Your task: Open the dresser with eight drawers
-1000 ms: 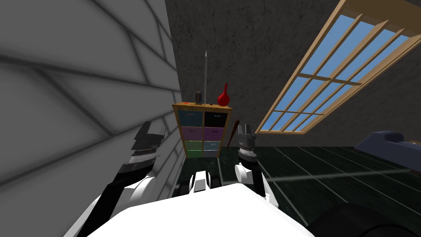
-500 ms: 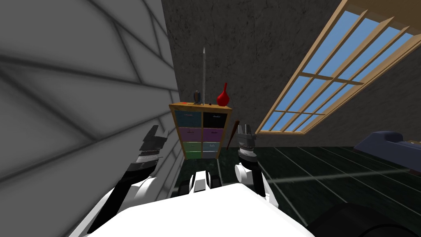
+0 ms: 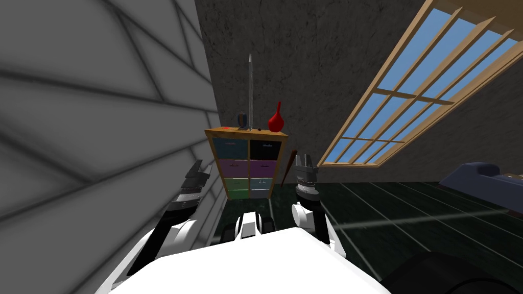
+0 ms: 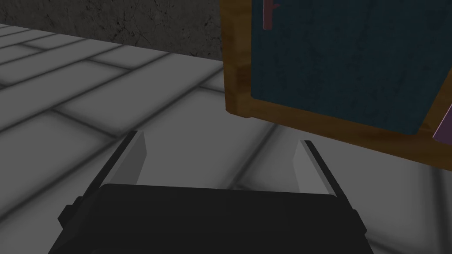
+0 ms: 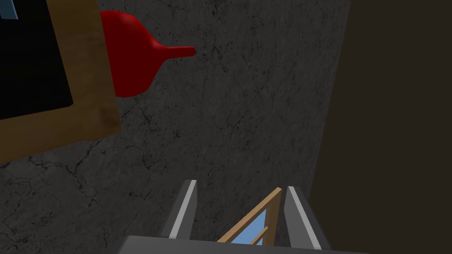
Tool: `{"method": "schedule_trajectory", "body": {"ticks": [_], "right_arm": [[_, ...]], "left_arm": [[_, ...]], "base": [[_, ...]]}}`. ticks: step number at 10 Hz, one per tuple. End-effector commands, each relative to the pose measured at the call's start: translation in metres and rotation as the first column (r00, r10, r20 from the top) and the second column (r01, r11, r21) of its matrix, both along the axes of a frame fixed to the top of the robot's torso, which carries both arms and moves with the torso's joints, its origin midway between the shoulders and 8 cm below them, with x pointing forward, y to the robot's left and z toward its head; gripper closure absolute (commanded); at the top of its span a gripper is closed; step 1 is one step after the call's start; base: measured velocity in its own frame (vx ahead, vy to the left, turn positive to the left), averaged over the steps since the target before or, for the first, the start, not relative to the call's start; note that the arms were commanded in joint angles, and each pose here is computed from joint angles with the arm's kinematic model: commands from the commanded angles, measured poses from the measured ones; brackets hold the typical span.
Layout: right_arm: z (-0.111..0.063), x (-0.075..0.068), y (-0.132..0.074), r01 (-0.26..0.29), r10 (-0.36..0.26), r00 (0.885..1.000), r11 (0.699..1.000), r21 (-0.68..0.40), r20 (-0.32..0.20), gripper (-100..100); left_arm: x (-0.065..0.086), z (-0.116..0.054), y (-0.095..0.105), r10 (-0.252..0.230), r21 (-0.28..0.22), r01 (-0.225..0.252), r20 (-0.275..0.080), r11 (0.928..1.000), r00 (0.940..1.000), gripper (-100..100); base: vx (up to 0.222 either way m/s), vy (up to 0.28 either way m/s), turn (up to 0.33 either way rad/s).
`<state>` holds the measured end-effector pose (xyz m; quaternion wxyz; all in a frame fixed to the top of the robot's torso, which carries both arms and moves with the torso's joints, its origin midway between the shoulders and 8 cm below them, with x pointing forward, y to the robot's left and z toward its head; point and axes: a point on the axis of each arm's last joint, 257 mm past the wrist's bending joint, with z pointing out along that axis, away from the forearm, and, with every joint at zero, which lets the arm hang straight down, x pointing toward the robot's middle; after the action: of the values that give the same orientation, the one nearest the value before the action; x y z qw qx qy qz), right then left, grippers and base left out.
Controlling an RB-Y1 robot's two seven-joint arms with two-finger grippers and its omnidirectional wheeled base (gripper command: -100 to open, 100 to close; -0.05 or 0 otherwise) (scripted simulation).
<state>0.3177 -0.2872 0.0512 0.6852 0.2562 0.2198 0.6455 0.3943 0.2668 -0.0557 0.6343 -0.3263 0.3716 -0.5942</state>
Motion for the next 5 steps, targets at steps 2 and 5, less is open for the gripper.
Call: {"method": "schedule_trajectory", "body": {"ticks": [2, 5], "right_arm": [[0.000, 0.000, 0.000, 0.000, 0.000, 1.000, 1.000, 0.000, 0.000, 0], [0.000, 0.000, 0.000, 0.000, 0.000, 1.000, 1.000, 0.000, 0.000, 0]], "left_arm": [[0.012, -0.031, 0.002, 0.008, 0.008, -0.008, -0.047, 0.9999, 0.9988, -100], [0.018, -0.054, 0.004, 0.013, 0.017, -0.012, -0.083, 0.9998, 0.9965, -100]], "base": [[0.051, -0.032, -0.010], [0.040, -0.028, -0.008]]}}
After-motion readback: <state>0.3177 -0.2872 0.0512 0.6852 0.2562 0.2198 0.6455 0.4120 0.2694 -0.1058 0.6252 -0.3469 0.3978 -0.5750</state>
